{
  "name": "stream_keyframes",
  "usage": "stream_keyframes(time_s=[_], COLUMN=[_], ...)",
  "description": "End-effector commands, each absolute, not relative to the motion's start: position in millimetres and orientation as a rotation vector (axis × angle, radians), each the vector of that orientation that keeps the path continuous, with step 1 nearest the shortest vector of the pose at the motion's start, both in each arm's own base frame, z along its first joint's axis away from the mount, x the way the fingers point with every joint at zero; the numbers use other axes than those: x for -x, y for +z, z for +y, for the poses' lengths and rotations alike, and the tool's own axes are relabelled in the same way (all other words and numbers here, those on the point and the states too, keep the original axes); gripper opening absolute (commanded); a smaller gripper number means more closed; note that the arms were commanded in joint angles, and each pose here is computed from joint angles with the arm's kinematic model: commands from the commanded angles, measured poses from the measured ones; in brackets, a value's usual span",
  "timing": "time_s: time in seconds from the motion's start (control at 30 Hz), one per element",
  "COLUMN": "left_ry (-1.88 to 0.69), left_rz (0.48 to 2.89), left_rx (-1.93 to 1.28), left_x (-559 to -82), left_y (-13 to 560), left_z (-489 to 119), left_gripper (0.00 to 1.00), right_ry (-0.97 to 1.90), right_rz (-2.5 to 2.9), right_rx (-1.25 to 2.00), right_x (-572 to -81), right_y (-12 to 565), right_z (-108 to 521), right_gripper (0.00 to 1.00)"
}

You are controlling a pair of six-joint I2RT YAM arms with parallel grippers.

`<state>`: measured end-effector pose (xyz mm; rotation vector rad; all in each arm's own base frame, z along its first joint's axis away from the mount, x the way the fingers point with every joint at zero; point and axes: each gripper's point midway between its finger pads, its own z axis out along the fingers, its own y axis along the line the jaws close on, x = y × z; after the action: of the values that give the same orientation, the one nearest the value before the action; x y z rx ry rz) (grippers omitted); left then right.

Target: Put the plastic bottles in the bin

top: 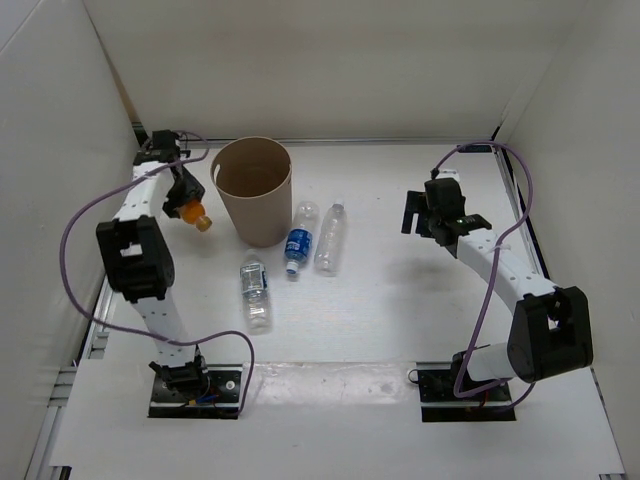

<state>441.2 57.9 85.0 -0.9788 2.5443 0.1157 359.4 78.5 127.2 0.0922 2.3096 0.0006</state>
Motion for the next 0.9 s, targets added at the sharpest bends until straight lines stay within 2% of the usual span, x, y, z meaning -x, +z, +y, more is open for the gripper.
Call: stream_keyframes(time_s=[0.0, 0.13, 0.23, 0.37, 0.47, 0.5, 0.53, 0.63, 0.87], left_ry=[0.143, 0.048, -0.054, -0.147, -0.172, -0.217, -0.197, -0.205, -0.139], left_rz=[2.223, 2.060, 1.944, 1.839, 1.734, 1.705, 1.692, 1.706, 1.885], left_rx=[1.046, 1.035, 1.002, 0.921, 0.789, 0.679, 0.628, 0.473, 0.332], left_x=[-424.8, -401.5, -397.1, -393.7, -394.6, -398.5, -399.6, -409.1, -453.4], left_y=[199.2, 256.7, 297.3, 348.2, 391.4, 408.9, 416.7, 426.3, 363.4], left_z=[77.6, 71.9, 63.0, 45.3, 26.9, -5.8, -10.7, -53.1, -99.0], left_gripper=[0.35, 0.35, 0.32, 0.32, 0.33, 0.33, 0.35, 0.35, 0.36], right_ry=[0.023, 0.015, 0.011, 0.008, 0.007, 0.008, 0.009, 0.007, 0.008], right_rz=[2.271, 2.266, 2.267, 2.269, 2.271, 2.271, 2.273, 2.277, 2.279], right_rx=[-0.077, -0.061, -0.061, -0.061, -0.056, -0.054, -0.053, -0.045, -0.040], right_x=[-367.8, -367.8, -367.3, -367.2, -367.5, -367.4, -367.8, -368.1, -368.9], right_y=[143.6, 144.7, 144.6, 144.2, 143.7, 144.1, 144.0, 143.2, 143.1], right_z=[82.2, 84.4, 85.0, 84.7, 85.3, 85.9, 86.3, 87.5, 88.2], right_gripper=[0.90, 0.90, 0.90, 0.90, 0.90, 0.90, 0.90, 0.90, 0.90])
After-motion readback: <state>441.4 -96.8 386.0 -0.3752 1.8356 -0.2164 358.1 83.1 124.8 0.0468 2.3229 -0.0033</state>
